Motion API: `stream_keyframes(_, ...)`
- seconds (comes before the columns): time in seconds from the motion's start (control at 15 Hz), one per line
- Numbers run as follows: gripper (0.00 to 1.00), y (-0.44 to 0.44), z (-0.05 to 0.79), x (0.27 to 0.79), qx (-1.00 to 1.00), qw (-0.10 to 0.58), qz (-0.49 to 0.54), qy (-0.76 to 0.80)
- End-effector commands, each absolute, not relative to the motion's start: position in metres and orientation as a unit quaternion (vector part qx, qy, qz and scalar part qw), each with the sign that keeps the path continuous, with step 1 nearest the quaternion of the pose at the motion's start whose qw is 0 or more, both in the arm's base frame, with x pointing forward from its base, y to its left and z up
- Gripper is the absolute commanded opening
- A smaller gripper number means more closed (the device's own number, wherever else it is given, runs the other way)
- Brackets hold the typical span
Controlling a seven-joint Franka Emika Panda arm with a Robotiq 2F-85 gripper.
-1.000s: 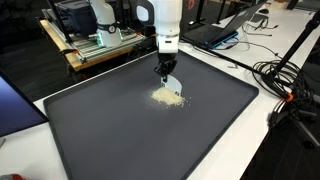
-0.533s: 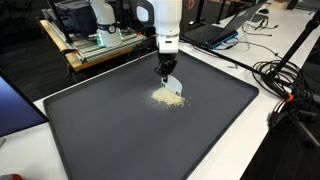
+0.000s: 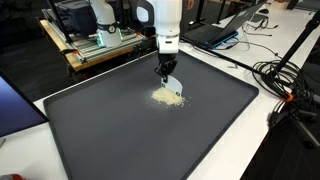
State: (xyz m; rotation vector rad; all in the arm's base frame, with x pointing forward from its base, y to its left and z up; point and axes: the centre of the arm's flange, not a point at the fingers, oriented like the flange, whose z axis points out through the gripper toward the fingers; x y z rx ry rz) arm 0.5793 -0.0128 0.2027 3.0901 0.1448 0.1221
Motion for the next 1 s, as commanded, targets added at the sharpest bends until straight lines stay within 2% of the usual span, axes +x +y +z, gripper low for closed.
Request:
stream_keyframes(0.0,0.01,-0.015,0.187,0.567,0.998,0.041,-0.011,0.056)
stream_keyframes(0.93,0.01,0.003,0.177,0.575,0.996,0.019,0.013,0.085)
